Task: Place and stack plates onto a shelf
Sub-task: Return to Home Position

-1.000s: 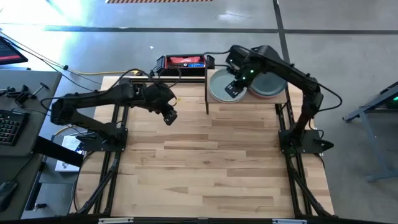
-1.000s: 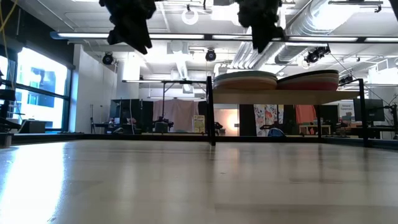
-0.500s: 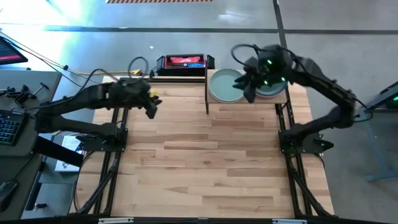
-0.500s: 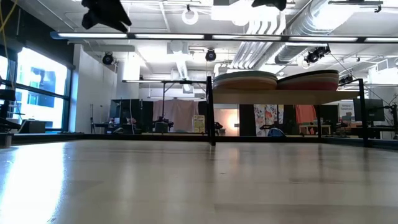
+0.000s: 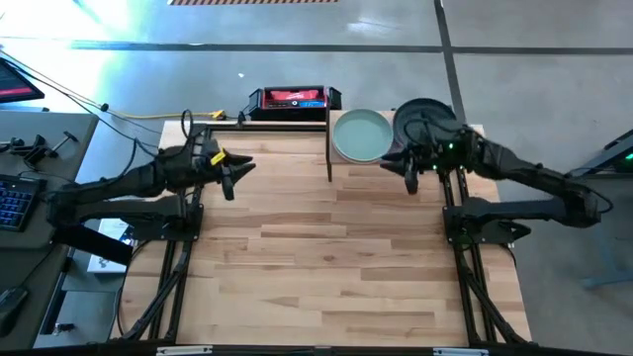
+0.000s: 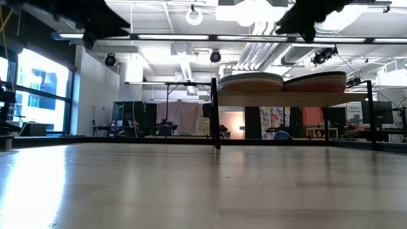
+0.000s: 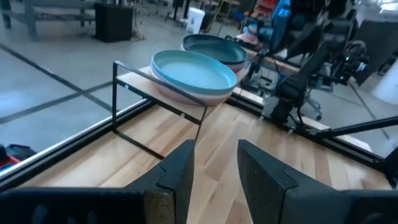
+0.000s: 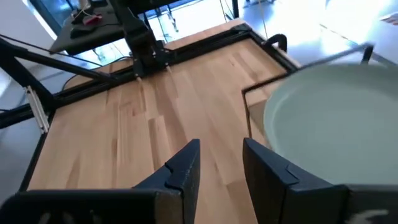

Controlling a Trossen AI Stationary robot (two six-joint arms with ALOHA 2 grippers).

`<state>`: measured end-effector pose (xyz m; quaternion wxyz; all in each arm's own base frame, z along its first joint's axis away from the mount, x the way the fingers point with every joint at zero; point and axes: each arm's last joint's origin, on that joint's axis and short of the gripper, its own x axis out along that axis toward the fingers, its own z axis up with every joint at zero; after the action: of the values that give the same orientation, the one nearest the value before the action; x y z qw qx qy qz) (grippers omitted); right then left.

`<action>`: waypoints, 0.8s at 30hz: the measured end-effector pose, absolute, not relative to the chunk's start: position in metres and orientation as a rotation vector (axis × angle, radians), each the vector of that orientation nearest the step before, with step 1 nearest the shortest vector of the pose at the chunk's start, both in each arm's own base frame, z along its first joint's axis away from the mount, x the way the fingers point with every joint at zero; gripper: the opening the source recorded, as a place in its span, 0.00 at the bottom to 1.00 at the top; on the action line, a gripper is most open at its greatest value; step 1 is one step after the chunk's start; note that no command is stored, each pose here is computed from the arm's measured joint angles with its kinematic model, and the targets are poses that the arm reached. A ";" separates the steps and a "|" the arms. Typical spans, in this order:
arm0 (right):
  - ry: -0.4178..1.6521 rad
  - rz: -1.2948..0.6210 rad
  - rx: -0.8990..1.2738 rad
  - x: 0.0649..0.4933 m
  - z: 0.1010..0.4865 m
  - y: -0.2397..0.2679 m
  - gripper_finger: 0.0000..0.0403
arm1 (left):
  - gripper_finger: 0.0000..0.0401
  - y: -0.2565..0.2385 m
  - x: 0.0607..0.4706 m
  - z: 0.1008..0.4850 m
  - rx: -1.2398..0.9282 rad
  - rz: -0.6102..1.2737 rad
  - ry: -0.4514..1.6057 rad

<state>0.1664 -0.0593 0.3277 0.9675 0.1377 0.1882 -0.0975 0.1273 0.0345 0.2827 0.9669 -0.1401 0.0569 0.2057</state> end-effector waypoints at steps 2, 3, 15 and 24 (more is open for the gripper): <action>0.360 -0.181 0.299 0.165 0.309 -0.058 0.26 | 0.28 0.034 0.125 0.270 -0.279 0.412 0.091; 0.353 -0.172 0.317 0.164 0.300 -0.057 0.26 | 0.28 0.034 0.124 0.264 -0.279 0.412 0.084; 0.188 0.011 0.377 0.161 0.229 -0.040 0.26 | 0.28 0.030 0.116 0.193 -0.281 0.348 0.072; 0.234 0.043 0.383 0.157 0.197 -0.032 0.26 | 0.28 0.029 0.113 0.152 -0.293 0.360 0.153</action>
<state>0.1569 -0.0320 0.1969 0.9747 0.1899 0.1163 0.0214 0.1131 0.0294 0.1521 0.9703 -0.1449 0.0755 0.1781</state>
